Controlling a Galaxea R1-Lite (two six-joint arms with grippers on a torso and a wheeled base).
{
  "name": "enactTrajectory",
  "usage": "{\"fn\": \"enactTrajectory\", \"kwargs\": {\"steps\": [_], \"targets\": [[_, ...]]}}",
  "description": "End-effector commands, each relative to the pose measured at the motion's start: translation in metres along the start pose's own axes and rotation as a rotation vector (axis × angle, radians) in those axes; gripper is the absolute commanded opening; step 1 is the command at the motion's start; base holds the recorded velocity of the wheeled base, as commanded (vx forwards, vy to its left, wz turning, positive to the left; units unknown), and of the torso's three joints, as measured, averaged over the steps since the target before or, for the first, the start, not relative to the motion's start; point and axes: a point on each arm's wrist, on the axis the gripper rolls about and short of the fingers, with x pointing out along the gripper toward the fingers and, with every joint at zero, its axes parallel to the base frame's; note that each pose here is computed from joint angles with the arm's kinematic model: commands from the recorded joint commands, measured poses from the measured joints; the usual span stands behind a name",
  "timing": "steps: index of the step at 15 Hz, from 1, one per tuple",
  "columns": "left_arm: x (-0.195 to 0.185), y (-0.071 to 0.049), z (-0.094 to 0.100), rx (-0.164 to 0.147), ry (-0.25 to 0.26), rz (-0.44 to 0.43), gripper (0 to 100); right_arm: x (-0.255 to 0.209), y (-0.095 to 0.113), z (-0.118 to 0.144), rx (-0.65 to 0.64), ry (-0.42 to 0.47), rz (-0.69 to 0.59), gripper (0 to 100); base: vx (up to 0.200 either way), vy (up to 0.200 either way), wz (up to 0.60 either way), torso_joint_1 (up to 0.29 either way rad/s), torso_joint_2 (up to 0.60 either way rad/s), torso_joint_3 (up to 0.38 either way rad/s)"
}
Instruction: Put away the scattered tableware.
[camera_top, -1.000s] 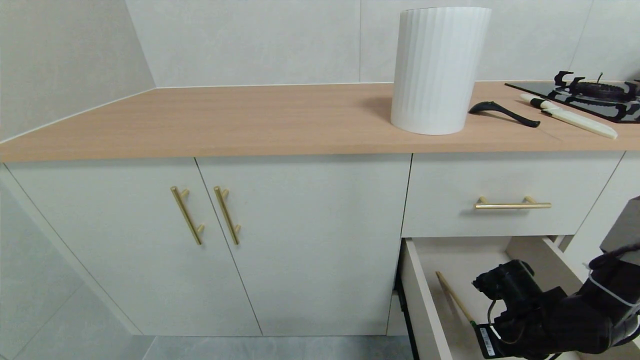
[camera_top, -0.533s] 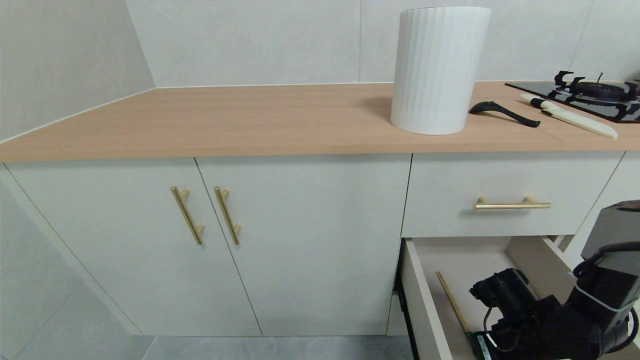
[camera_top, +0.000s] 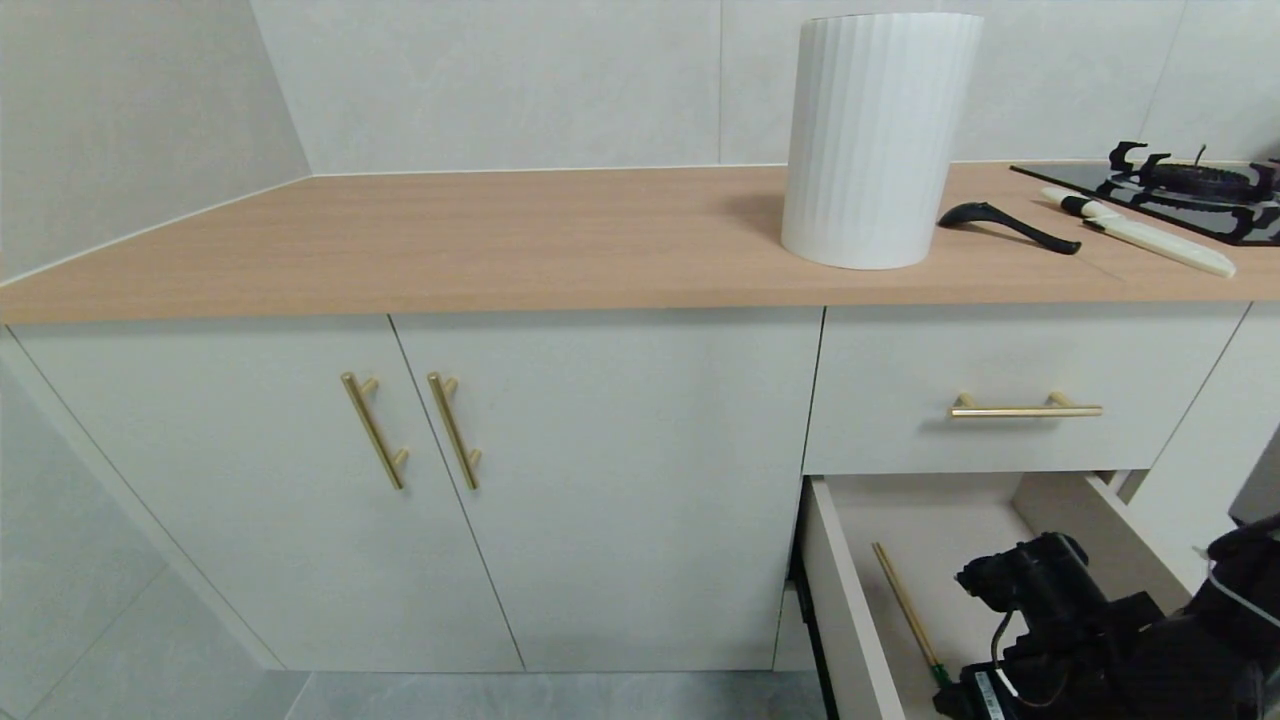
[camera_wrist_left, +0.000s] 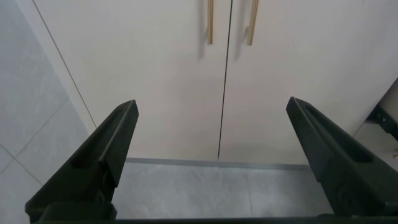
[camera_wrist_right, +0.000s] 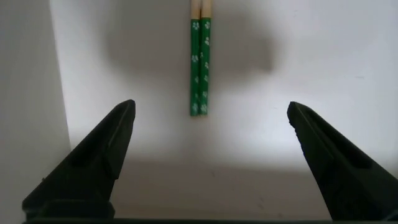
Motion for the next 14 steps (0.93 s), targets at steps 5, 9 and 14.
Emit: {"fn": "enactTrajectory", "kwargs": {"steps": [5, 9, 14], "targets": [[0.000, 0.000, 0.000, 0.000, 0.001, 0.000, 100, -0.083, -0.033, 0.009, -0.031, -0.303, -0.050, 100, 0.000, 0.000, 0.00, 0.000, 0.00, 0.000], [0.000, 0.000, 0.000, 0.000, 0.001, 0.000, 100, -0.100, -0.039, 0.007, -0.039, -0.371, -0.048, 100, 0.000, 0.000, 0.00, 0.000, 0.00, 0.000], [0.000, 0.000, 0.000, 0.000, 0.001, 0.000, 100, -0.122, -0.040, 0.005, -0.039, -0.466, -0.001, 100, 0.000, 0.000, 0.00, 0.008, -0.13, -0.177]]}}
